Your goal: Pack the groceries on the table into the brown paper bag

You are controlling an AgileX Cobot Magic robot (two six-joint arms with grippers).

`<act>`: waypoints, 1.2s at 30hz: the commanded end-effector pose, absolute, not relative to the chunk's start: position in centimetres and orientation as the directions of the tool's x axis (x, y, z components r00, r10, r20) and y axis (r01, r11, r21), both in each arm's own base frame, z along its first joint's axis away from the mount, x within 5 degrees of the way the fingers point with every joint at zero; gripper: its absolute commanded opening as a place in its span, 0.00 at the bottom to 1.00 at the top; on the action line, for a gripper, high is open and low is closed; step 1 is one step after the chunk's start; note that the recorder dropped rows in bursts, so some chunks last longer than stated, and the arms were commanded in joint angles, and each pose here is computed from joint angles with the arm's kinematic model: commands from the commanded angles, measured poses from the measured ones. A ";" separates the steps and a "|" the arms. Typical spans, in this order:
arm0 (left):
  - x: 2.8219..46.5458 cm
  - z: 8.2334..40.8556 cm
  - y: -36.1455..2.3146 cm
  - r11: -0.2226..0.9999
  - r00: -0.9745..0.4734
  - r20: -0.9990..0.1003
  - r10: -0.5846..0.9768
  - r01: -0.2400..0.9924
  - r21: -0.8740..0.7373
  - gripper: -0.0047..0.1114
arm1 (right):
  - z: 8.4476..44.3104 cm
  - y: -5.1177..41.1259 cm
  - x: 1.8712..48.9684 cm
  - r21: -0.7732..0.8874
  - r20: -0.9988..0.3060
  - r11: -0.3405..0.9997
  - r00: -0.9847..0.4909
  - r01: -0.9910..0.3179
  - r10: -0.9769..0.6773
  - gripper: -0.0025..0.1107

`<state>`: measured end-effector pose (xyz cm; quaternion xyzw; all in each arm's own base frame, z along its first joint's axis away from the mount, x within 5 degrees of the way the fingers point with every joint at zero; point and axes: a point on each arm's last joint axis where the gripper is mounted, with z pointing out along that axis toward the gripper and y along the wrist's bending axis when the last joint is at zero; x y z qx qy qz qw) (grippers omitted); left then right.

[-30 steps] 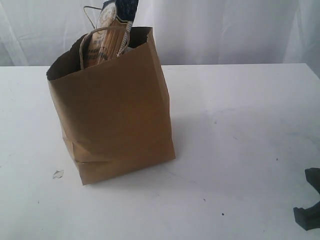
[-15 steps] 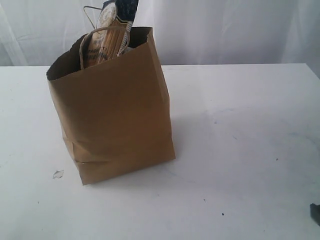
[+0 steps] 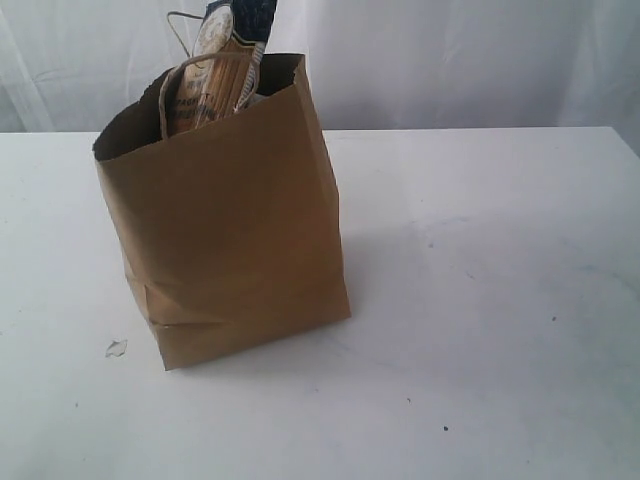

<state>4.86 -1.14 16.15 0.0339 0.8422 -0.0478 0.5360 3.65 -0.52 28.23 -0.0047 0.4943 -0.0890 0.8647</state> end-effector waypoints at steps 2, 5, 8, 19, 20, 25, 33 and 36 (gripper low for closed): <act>4.8 15.9 -1.2 0.993 -0.432 -0.902 0.005 0.109 -0.047 0.04 | 21.4 -0.9 5.5 0.041 -0.995 0.987 0.100 0.155 0.026 0.02; 4.8 15.9 -1.1 0.993 -0.432 -0.902 0.012 0.108 -0.038 0.04 | 18.1 -1.3 5.2 -0.005 -0.965 0.980 -0.257 0.201 0.048 0.02; 4.8 15.9 -1.1 0.993 -0.432 -0.902 0.014 0.108 -0.036 0.04 | 18.3 -1.3 5.2 0.036 -0.968 0.979 -0.237 0.200 0.085 0.02; 4.8 15.9 -1.1 0.993 -0.432 -0.902 0.014 0.108 -0.036 0.04 | 18.2 -1.3 5.2 0.010 -0.967 0.981 -0.249 0.194 0.059 0.02; 4.8 15.9 -1.1 0.993 -0.432 -0.902 0.014 0.108 -0.036 0.04 | 18.2 -1.3 5.2 0.010 -0.967 0.981 -0.249 0.194 0.059 0.02; 4.8 15.9 -1.1 0.993 -0.432 -0.902 0.014 0.108 -0.036 0.04 | 18.2 -1.3 5.2 0.009 -0.967 0.981 -0.248 0.193 0.058 0.02; 4.8 15.9 -1.1 0.993 -0.432 -0.902 0.017 0.115 -0.036 0.04 | 18.2 -1.3 5.2 0.009 -0.967 0.981 -0.248 0.193 0.058 0.02; 4.8 15.9 -1.1 0.993 -0.432 -0.902 0.017 0.115 -0.036 0.04 | 18.2 -1.3 5.2 0.009 -0.967 0.981 -0.249 0.194 0.058 0.02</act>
